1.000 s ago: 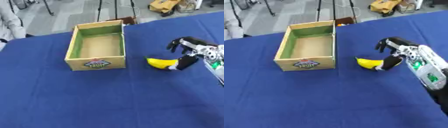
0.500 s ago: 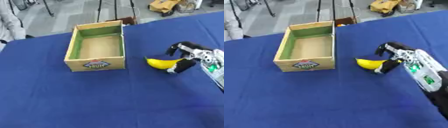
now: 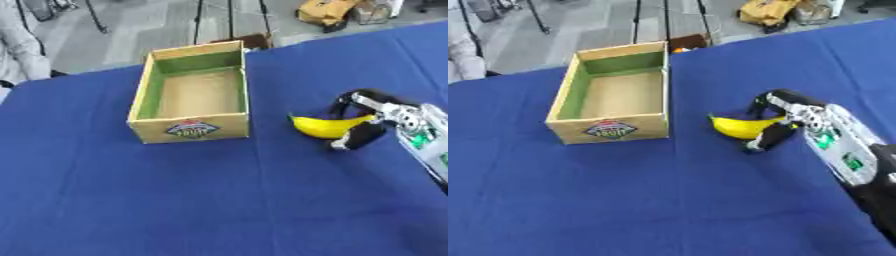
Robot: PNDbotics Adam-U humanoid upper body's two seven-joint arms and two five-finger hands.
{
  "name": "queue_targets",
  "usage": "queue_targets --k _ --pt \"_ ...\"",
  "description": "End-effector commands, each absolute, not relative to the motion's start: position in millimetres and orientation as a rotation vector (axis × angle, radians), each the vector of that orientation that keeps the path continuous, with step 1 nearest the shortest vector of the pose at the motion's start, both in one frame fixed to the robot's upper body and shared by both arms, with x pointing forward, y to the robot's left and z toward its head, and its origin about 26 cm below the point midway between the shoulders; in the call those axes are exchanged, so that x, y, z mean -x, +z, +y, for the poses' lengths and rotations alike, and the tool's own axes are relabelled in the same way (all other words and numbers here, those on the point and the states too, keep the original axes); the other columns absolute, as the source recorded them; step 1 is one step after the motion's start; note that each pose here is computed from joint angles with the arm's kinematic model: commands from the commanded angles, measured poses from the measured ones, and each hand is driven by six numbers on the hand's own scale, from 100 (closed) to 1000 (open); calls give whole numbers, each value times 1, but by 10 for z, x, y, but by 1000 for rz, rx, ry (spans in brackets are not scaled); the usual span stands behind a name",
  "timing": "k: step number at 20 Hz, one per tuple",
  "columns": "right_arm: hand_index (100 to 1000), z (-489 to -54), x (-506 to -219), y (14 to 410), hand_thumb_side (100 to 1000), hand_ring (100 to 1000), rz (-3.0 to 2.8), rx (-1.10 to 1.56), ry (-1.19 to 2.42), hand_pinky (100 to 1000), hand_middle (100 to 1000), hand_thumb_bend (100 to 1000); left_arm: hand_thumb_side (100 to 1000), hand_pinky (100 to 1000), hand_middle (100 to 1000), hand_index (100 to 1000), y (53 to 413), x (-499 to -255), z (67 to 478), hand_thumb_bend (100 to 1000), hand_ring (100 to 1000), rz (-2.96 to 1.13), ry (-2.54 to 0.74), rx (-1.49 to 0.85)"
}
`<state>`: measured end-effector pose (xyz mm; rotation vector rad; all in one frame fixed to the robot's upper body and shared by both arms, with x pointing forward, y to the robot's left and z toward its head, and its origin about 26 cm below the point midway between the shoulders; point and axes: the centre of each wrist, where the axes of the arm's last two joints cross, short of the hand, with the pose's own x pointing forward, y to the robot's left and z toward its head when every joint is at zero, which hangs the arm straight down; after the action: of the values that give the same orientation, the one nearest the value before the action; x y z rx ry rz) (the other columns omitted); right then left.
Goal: Pick up objects on the table and place them in the box.
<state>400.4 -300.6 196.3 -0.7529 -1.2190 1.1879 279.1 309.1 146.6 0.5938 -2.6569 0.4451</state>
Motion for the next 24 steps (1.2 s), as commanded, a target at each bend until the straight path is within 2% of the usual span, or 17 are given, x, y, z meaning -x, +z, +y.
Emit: queue_targets --k 1,5,8,11,24 --pt "747 -3021 -4027 2030 161 982 -1232 753 1184 715 618 577 872 313 666 741 1535 -2773 3085 100 637 -2685 435 -586" --pt "741 -3018 -4042 2026 183 978 -1236 750 1177 712 608 506 871 312 666 741 1532 -2773 3083 100 637 -2684 435 -584" --pt "735 -3008 -4053 2025 198 975 -1238 747 1179 710 604 409 871 311 666 740 1533 -2774 3080 100 637 -2685 434 -582" --pt "728 -3002 -4066 2019 204 971 -1235 742 1182 705 596 353 870 311 666 740 1531 -2773 3081 100 637 -2684 435 -582" --pt "686 -2982 -4108 2000 205 948 -1220 725 1202 682 550 237 867 310 665 739 1533 -2776 3073 100 637 -2685 435 -577"
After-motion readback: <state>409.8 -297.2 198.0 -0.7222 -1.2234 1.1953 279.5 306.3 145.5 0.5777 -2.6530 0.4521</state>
